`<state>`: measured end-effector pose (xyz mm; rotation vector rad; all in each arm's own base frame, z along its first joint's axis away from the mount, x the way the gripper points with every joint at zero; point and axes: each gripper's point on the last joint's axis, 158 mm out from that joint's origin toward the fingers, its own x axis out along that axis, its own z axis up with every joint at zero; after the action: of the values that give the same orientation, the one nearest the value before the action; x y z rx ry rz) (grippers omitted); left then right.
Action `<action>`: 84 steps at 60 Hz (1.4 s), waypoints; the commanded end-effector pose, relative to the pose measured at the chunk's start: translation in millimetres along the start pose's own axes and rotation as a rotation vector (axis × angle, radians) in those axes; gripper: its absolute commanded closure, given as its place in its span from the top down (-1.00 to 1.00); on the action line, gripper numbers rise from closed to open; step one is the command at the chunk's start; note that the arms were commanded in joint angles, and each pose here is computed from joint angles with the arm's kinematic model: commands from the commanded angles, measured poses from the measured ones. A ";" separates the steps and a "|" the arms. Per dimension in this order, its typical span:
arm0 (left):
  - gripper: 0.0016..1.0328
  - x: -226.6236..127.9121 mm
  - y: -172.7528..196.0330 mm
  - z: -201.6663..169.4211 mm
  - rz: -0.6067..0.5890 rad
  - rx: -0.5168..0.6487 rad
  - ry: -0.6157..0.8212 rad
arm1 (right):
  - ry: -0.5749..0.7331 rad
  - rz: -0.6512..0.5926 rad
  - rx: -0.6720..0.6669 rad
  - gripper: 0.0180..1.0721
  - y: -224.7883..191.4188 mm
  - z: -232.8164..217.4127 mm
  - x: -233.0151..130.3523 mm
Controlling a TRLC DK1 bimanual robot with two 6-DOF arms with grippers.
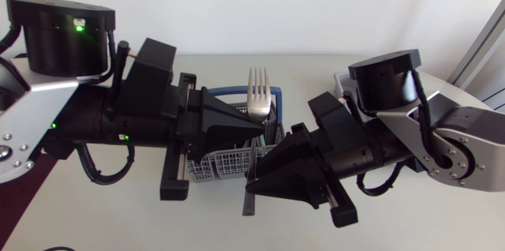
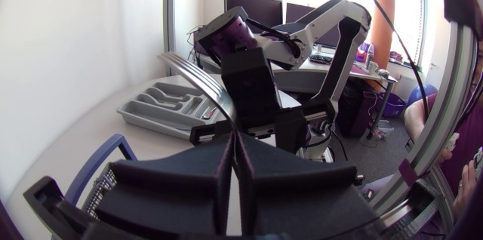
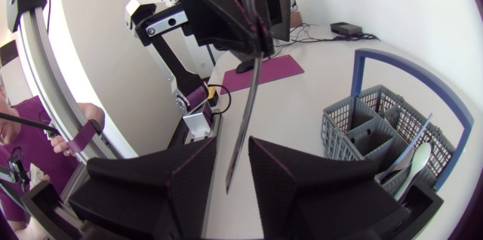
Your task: Sort the cutlery from the basket into the organizer compartments.
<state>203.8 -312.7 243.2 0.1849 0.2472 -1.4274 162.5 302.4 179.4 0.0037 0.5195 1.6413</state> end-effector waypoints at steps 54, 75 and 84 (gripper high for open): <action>0.90 -6.3 26.9 -17.1 0.132 -0.069 0.143 | -0.003 -0.305 0.064 -0.89 -52.6 2.2 -40.6; 0.90 -25.9 73.1 -44.7 0.387 -0.077 0.277 | 0.022 -0.874 0.165 -0.89 -165.0 -6.9 -149.6; 0.90 -33.1 78.5 -49.3 0.434 -0.079 0.305 | 0.041 -1.124 0.206 -0.89 -205.2 -10.6 -217.7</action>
<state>268.3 -259.4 193.4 0.3564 0.5015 -0.9748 363.6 129.0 159.1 -0.1217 0.5727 0.5897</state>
